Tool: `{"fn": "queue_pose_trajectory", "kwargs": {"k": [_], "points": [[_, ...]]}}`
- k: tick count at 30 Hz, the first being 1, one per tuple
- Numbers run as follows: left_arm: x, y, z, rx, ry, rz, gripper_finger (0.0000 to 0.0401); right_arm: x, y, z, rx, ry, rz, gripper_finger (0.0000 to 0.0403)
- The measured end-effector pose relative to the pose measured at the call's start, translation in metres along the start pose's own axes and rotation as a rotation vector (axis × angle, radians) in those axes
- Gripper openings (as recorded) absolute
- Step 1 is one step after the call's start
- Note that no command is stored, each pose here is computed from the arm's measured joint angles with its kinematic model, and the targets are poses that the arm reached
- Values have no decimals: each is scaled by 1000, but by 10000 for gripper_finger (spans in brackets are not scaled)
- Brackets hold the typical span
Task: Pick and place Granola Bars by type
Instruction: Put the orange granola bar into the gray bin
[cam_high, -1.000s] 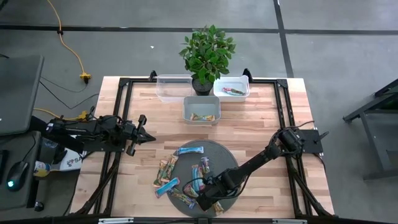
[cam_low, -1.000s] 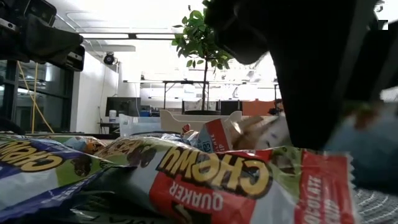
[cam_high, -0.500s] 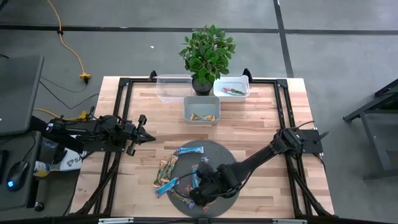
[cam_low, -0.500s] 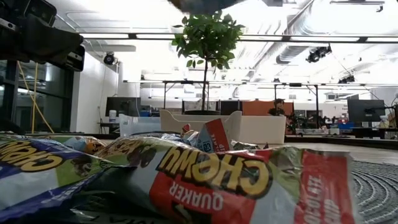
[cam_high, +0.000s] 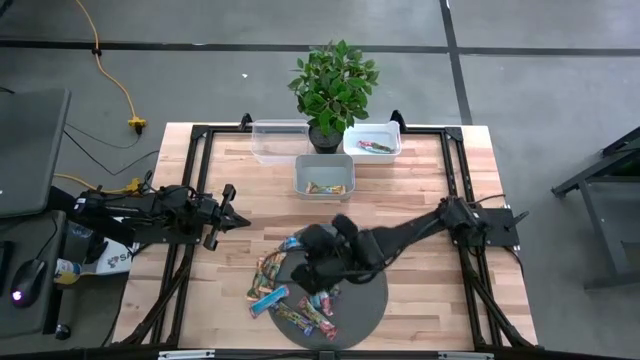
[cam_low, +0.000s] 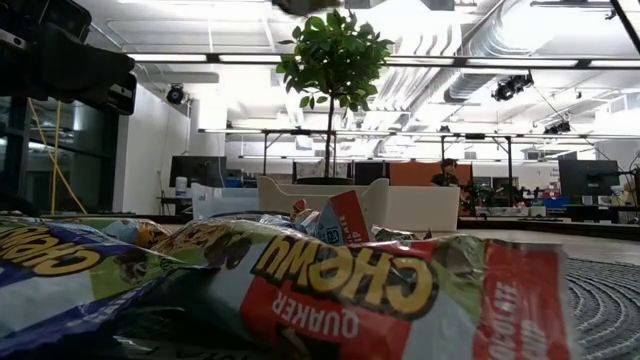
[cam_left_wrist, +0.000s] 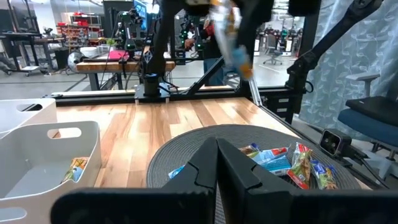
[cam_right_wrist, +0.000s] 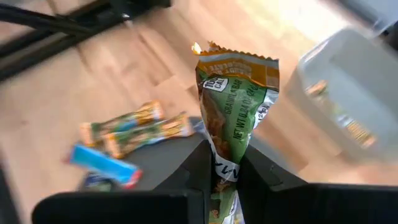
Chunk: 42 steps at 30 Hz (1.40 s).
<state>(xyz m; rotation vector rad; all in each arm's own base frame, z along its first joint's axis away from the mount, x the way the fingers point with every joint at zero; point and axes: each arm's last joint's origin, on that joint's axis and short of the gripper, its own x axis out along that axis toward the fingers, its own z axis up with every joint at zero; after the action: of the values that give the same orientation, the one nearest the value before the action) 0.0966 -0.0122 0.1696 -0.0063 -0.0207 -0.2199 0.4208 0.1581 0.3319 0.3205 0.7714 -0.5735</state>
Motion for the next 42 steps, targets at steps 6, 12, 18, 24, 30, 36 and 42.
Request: {"fn": "queue_pose_trajectory", "kwargs": {"k": [6, 12, 18, 24, 30, 36, 42], "points": [[0, 0, 0, 0, 0, -1, 1, 24, -28, 27, -157, 23, -77, 41], [0, 0, 0, 0, 0, -2, 1, 47, -65, 53, -336, 69, -181, 41], [0, 0, 0, 0, 0, -2, 1, 70, -108, 80, -512, 132, -257, 41], [0, 0, 0, 0, 0, -5, 1, 105, -150, 90, -649, 245, -293, 41], [0, 0, 0, 0, 0, -6, 1, 144, -179, 77, -749, 370, -248, 41], [0, 0, 0, 0, 0, -5, 1, 171, -194, 58, -862, 449, -211, 41], [0, 0, 0, 0, 0, -5, 1, 183, -194, 51, -922, 428, -160, 43]]}}
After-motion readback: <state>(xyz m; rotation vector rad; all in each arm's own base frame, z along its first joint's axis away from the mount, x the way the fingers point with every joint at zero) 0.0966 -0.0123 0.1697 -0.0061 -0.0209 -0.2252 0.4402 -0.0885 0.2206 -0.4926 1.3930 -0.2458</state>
